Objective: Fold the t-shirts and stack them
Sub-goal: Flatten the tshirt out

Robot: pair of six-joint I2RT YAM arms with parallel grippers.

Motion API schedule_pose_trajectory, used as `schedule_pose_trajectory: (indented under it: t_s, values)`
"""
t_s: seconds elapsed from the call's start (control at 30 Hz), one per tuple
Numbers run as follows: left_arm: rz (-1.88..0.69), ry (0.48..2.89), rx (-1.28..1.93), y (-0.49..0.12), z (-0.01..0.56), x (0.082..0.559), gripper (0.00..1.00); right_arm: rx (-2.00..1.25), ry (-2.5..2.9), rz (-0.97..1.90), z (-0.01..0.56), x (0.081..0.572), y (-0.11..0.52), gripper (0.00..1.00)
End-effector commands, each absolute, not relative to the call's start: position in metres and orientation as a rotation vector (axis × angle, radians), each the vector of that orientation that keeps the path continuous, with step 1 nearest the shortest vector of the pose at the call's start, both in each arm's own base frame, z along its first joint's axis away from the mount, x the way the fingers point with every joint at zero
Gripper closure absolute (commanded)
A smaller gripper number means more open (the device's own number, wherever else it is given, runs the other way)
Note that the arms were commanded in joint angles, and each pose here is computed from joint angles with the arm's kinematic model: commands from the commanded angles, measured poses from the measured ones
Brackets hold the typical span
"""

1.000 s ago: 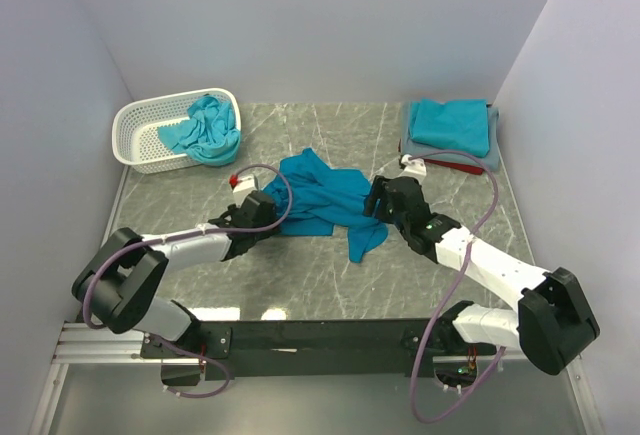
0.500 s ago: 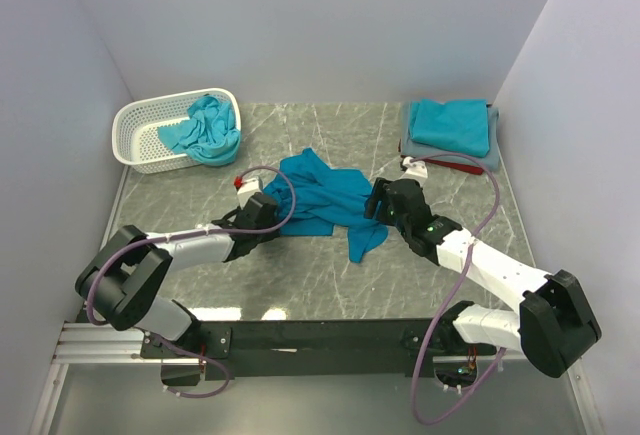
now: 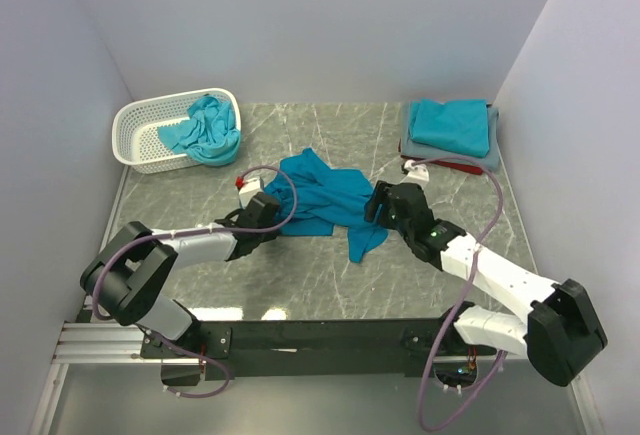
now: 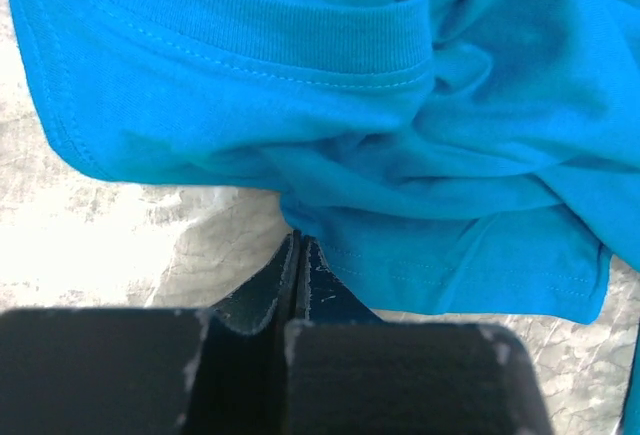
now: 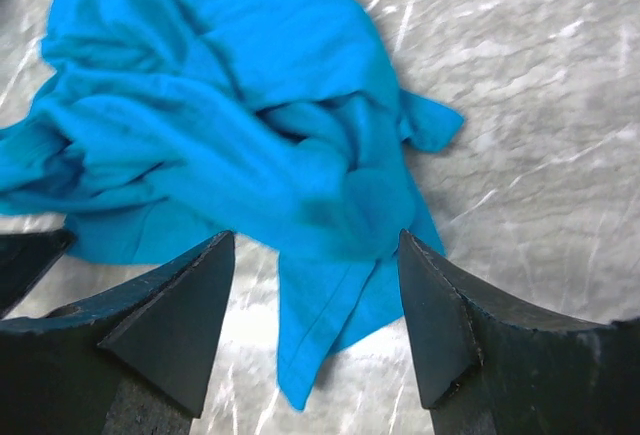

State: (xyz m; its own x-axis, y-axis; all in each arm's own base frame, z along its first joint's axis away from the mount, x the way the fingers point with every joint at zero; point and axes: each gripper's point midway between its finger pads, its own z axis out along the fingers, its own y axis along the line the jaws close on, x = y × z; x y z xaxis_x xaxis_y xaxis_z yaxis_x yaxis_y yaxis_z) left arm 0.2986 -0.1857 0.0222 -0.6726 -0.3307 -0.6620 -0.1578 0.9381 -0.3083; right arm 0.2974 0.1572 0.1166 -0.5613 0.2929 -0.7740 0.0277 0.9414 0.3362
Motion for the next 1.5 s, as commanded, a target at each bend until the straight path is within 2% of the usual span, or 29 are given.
schedule_pose_trajectory:
  t_s: [0.0,0.23,0.43,0.87,1.03,1.4,1.47]
  values:
    - [-0.236,2.343,-0.324,-0.181,0.027,0.294,1.0,0.215,2.13,0.386,0.124,0.286,0.162,0.28]
    - [-0.245,2.016,-0.374,-0.17,0.161,0.345,1.0,0.191,2.197,0.357,0.104,0.256,0.166,0.28]
    - [-0.21,1.846,-0.456,-0.132,0.227,0.363,0.99,0.175,2.293,0.338,0.071,0.233,0.174,0.31]
    - [-0.078,1.789,-0.621,-0.044,0.223,0.366,1.0,0.191,2.363,0.375,0.053,0.216,0.189,0.4]
    - [-0.096,1.792,-0.624,-0.04,0.219,0.365,1.0,0.173,2.393,0.459,0.043,0.21,0.207,0.44]
    - [-0.102,1.806,-0.622,-0.041,0.214,0.366,1.0,0.17,2.439,0.422,0.027,0.203,0.21,0.52]
    - [-0.102,1.811,-0.619,-0.042,0.212,0.366,1.0,0.167,2.436,0.427,0.029,0.204,0.212,0.56]
